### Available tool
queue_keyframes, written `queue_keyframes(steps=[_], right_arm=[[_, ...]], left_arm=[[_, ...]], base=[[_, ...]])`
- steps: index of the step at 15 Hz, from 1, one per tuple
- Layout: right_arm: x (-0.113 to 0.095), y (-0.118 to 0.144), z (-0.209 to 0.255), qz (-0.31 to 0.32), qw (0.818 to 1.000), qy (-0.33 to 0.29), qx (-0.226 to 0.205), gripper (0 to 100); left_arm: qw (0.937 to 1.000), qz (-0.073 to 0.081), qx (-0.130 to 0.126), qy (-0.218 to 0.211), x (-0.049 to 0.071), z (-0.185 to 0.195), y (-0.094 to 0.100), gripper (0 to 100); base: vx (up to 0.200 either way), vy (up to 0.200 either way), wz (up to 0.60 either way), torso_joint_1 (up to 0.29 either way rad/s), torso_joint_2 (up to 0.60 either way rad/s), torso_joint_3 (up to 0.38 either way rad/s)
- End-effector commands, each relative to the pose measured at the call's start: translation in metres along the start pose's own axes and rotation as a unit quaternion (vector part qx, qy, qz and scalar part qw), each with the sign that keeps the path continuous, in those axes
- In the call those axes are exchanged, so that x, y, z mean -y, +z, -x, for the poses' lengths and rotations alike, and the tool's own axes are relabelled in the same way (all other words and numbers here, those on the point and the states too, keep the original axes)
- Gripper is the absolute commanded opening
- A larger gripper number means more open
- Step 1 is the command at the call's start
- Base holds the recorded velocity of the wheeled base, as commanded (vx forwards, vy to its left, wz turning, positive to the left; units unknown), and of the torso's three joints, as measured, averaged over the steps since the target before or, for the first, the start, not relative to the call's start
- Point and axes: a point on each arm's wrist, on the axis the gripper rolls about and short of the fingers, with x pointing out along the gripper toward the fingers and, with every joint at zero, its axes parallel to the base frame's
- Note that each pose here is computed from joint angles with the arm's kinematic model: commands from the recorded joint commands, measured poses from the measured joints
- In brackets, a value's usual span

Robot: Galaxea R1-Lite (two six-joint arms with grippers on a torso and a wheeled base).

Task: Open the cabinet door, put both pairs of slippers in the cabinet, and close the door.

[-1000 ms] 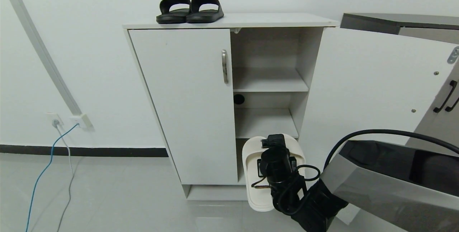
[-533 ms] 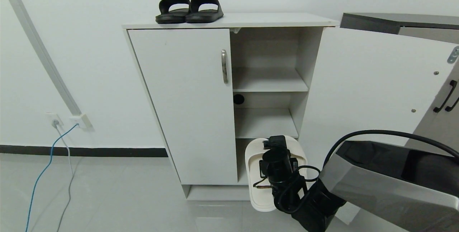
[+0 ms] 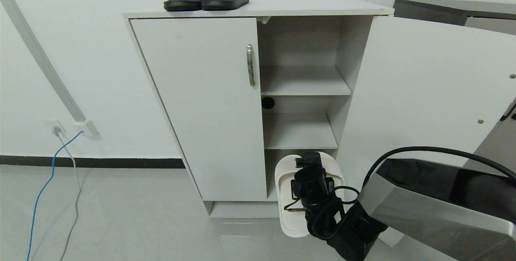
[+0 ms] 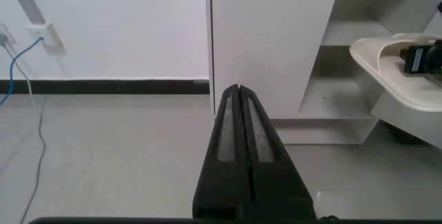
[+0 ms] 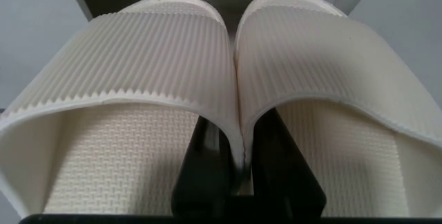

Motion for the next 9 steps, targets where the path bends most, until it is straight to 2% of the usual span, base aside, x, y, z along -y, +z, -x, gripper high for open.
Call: queue_keyframes(steps=[1,3,5,9], right_arm=[[0.0,-0.002,0.0,0.001,1.0,0.0,-0.002,0],[0.0,-0.01,-0.003,0.008,1.0,-0.006,-0.006,0],[-0.002,-0.013,-0.007,0.003,1.0,-0.002,0.018,0],[0.002,0.0,-0.01,0.011,0.994,-0.003,0.109,0]], left_arm=[[1.0,0.0,0.001,0.001,0.0,0.0,0.0,0],[1.0,-0.001,0.001,0.002,0.0,0.0,0.0,0],[1.0,-0.001,0.001,0.002,0.0,0.0,0.0,0],[1.0,0.0,0.001,0.002,0.0,0.0,0.0,0]], base=[[0.0,0.0,0.0,0.002,0.0,-0.198],[0.0,0.0,0.0,0.0,0.0,-0.198],[0.0,0.0,0.0,0.005,0.0,-0.2],[0.0,0.0,0.0,0.006,0.0,-0.178]])
